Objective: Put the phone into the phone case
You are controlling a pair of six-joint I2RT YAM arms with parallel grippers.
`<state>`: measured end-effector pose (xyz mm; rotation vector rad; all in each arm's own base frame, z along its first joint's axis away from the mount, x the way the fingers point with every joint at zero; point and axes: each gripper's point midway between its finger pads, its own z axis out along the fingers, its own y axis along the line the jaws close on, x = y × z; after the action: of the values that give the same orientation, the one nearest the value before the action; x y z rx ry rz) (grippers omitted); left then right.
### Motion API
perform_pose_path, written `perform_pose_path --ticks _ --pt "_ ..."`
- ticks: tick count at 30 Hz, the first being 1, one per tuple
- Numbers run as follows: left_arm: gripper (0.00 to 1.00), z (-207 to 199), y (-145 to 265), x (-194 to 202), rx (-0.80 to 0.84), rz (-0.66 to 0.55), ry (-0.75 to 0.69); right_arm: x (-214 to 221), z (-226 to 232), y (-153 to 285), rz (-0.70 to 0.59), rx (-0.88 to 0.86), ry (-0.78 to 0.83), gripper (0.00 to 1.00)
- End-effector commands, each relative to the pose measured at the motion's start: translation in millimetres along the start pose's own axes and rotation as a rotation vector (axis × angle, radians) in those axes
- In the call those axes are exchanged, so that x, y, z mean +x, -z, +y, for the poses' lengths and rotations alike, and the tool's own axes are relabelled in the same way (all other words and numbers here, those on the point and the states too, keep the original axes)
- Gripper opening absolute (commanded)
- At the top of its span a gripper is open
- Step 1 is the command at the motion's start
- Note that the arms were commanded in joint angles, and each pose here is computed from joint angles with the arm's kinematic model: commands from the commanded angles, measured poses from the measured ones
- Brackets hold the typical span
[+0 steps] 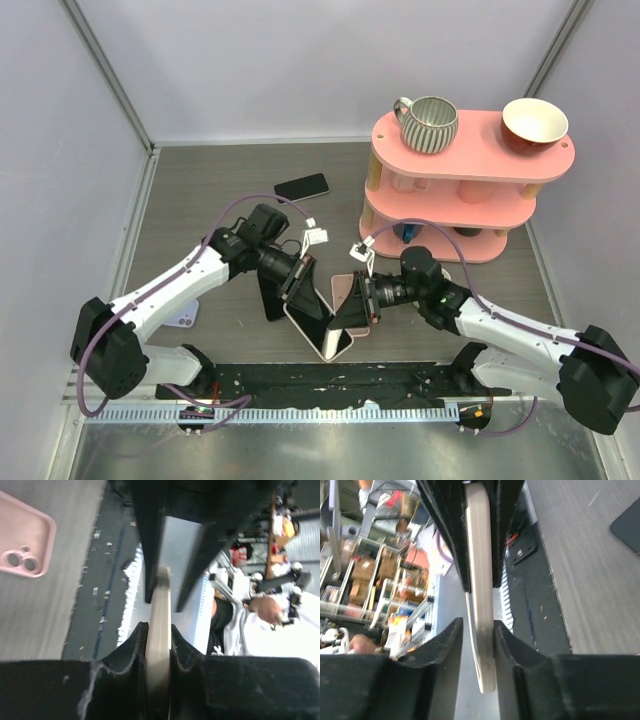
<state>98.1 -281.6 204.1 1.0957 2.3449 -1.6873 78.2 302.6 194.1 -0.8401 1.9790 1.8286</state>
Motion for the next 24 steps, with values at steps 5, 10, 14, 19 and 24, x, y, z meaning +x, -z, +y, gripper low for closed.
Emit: perform_pose_path --ticks 5,10,14,19,24 --pt "0.00 57.6 91.4 -61.2 -0.107 -0.512 0.241 -66.2 36.9 23.3 -0.274 0.101 0.043 0.59" --pt "0.00 98.0 158.2 -90.1 -0.210 -0.847 0.418 -97.6 54.6 47.6 -0.446 0.188 0.063 0.66" --pt "0.00 152.6 197.7 -86.8 -0.429 -1.134 0.690 -110.3 70.0 61.4 -0.529 0.200 0.073 0.67" --pt "0.00 197.3 255.9 -54.9 -0.686 -1.539 0.880 -114.9 74.6 71.3 -0.577 0.227 0.076 0.67" --pt "0.00 198.3 309.6 -18.4 -0.872 -1.887 0.877 -113.4 74.4 74.2 -0.576 0.245 0.067 0.67"
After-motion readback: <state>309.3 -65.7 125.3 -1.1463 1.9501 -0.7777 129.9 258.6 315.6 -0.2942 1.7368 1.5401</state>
